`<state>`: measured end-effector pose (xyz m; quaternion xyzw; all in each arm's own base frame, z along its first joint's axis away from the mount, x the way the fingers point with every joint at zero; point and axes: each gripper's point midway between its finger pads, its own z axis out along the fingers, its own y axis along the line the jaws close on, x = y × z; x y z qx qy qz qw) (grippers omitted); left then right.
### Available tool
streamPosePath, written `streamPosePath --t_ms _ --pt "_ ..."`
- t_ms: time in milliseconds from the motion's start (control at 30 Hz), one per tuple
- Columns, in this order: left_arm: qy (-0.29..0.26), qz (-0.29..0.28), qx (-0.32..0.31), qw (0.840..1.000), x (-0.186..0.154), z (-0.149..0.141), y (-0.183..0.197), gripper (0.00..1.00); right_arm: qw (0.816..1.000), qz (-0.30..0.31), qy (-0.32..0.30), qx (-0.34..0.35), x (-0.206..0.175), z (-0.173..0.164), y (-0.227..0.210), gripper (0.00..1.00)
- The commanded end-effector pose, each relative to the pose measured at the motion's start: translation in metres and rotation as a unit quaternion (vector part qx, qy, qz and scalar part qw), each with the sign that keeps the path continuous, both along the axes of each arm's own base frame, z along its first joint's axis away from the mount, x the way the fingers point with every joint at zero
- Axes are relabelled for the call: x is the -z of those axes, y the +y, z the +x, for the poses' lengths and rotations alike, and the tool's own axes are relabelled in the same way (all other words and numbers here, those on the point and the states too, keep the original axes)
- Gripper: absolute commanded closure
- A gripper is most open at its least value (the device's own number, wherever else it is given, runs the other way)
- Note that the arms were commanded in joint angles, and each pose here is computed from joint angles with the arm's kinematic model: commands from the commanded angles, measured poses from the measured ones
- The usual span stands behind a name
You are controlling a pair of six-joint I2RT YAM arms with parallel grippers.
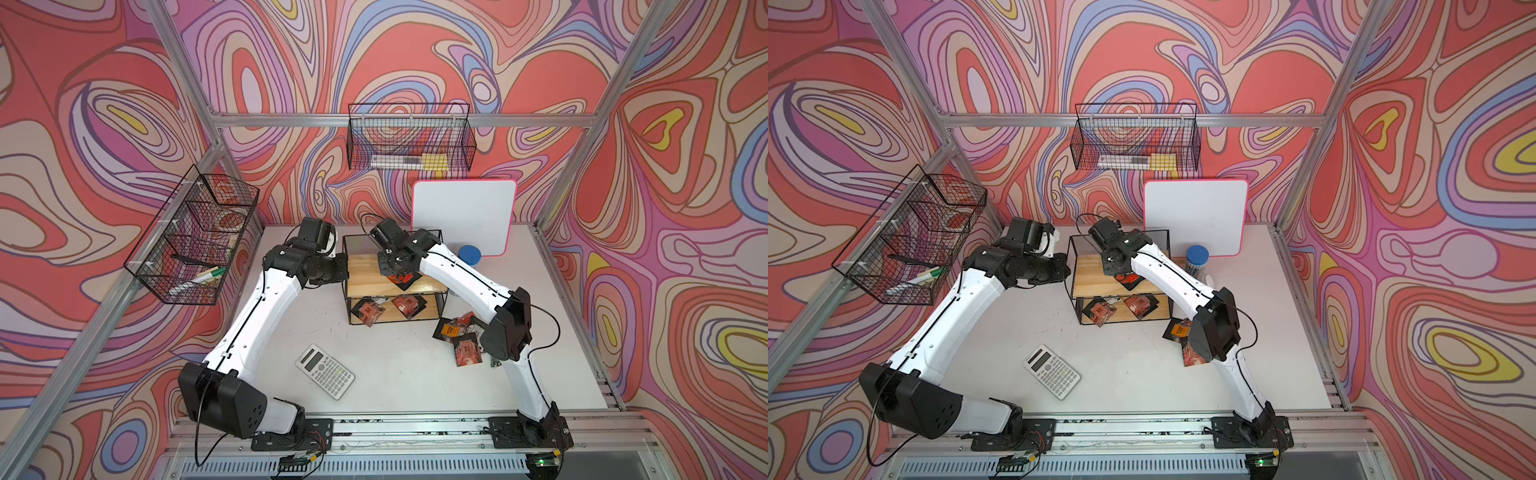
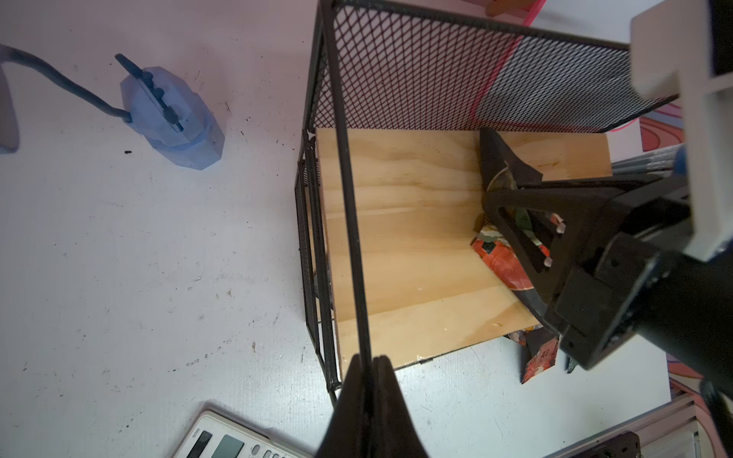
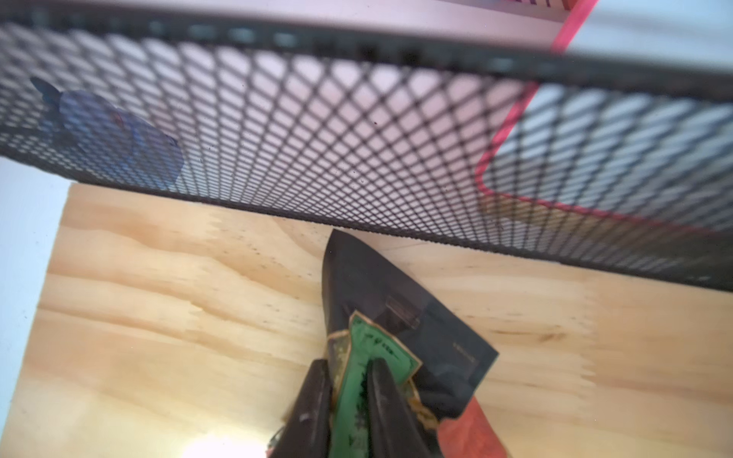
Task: Remove the tea bags from the shelf
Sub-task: Pick up the tea bag from the shelf, then place the tea bag at the center of the board.
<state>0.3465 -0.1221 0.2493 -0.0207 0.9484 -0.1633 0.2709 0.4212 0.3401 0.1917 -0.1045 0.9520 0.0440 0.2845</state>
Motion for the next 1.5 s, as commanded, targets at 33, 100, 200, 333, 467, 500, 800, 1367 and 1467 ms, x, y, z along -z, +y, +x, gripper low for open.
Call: streamPosePath --t_ms 33,100,200,333,467,500,800,1367,1467 --pt "-0.005 0.0 -0.002 1.0 -0.009 0.0 0.001 1.0 0.999 -0.026 0.032 0.003 0.017 -0.005 -0.009 0.89" --pt "-0.005 0.001 -0.002 1.0 -0.009 0.0 0.001 1.0 0.999 -0.021 0.025 0.002 0.011 -0.004 -0.008 0.91" --pt "-0.005 0.0 -0.002 1.0 -0.009 0.0 0.001 1.0 1.0 -0.013 0.015 0.001 0.003 -0.001 -0.006 0.94" --pt "-0.005 -0.001 -0.002 1.0 -0.009 0.0 0.001 1.0 1.0 -0.003 0.004 0.004 -0.008 0.0 -0.005 0.96" --pt "-0.004 -0.002 -0.003 1.0 -0.009 -0.001 0.001 1.0 1.0 0.005 -0.016 0.006 -0.023 0.002 -0.007 0.98" --pt "-0.004 -0.002 -0.003 1.0 -0.009 -0.001 0.001 1.0 1.0 0.008 -0.022 0.006 -0.027 0.003 -0.007 0.98" --pt "-0.004 -0.003 -0.003 1.0 -0.009 -0.001 0.0 1.0 0.994 0.067 -0.084 0.0 -0.088 -0.001 -0.008 1.0" --pt "-0.007 0.0 -0.004 1.0 -0.011 -0.002 0.002 1.0 0.962 0.115 -0.177 0.175 -0.167 -0.034 -0.128 1.0" --pt "-0.008 0.0 -0.003 1.0 -0.011 -0.002 0.002 1.0 0.95 0.114 -0.168 0.238 -0.158 -0.041 -0.165 1.0"
